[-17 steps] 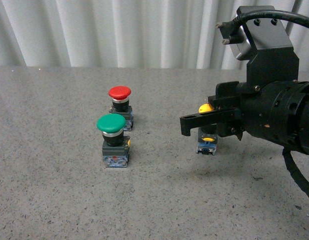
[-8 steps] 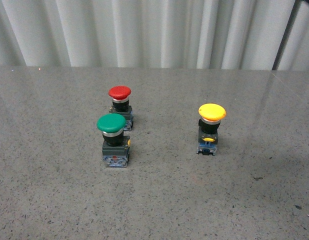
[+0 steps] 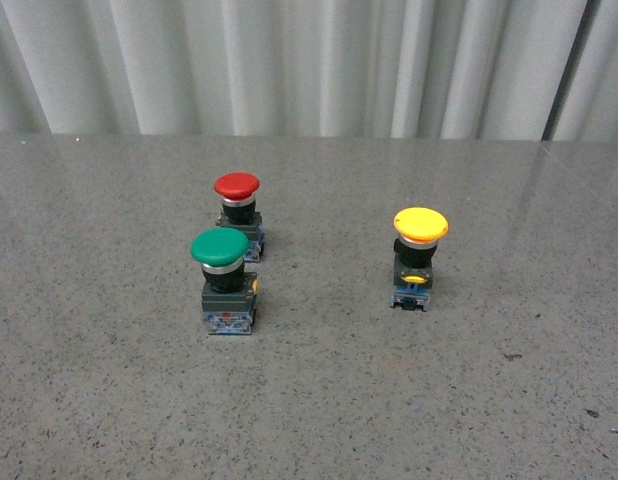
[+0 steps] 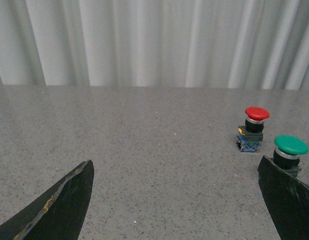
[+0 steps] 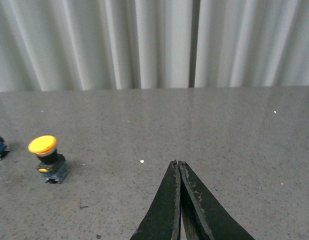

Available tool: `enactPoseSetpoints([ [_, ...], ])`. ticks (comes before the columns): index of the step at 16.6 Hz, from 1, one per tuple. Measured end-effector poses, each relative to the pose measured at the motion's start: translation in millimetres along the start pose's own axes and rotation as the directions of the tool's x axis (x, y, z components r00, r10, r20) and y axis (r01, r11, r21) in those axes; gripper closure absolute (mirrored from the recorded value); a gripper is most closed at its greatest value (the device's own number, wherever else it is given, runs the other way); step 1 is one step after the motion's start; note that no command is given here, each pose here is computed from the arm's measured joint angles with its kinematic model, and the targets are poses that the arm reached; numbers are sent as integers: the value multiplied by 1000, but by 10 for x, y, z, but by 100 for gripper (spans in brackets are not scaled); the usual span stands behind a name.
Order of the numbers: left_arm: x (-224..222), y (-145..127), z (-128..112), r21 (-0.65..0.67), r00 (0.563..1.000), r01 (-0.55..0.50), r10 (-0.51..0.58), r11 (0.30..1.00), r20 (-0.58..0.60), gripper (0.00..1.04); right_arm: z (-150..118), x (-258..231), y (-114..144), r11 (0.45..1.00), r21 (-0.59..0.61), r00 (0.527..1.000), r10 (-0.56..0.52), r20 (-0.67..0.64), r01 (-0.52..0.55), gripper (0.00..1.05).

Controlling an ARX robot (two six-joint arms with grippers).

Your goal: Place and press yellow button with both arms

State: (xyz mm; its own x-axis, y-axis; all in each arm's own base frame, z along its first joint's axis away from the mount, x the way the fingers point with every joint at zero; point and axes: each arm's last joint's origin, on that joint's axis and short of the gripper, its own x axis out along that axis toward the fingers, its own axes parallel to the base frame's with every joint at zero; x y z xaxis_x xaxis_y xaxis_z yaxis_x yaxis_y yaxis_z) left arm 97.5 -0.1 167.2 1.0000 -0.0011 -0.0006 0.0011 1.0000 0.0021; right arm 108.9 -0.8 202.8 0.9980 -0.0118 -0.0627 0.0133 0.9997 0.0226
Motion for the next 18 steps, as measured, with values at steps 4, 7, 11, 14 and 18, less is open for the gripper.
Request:
enactPoseSetpoints([
  [4,0,0,0,0,1000,0,0,1000,0,7,-132,-103,4,1000,-10,998,14,58,-13,103],
  [7,0,0,0,0,1000,0,0,1000,0,7,-196,-101,2,1000,-11,998,14,64,-13,103],
  [11,0,0,0,0,1000,0,0,1000,0,7,-268,-95,0,1000,-14,998,14,58,-13,103],
  [14,0,1,0,0,1000,-2,2,1000,0,7,-372,-93,-2,1000,-16,998,13,56,-12,103],
  [18,0,0,0,0,1000,0,0,1000,0,7,-364,-94,-2,1000,-17,998,14,66,-13,103],
])
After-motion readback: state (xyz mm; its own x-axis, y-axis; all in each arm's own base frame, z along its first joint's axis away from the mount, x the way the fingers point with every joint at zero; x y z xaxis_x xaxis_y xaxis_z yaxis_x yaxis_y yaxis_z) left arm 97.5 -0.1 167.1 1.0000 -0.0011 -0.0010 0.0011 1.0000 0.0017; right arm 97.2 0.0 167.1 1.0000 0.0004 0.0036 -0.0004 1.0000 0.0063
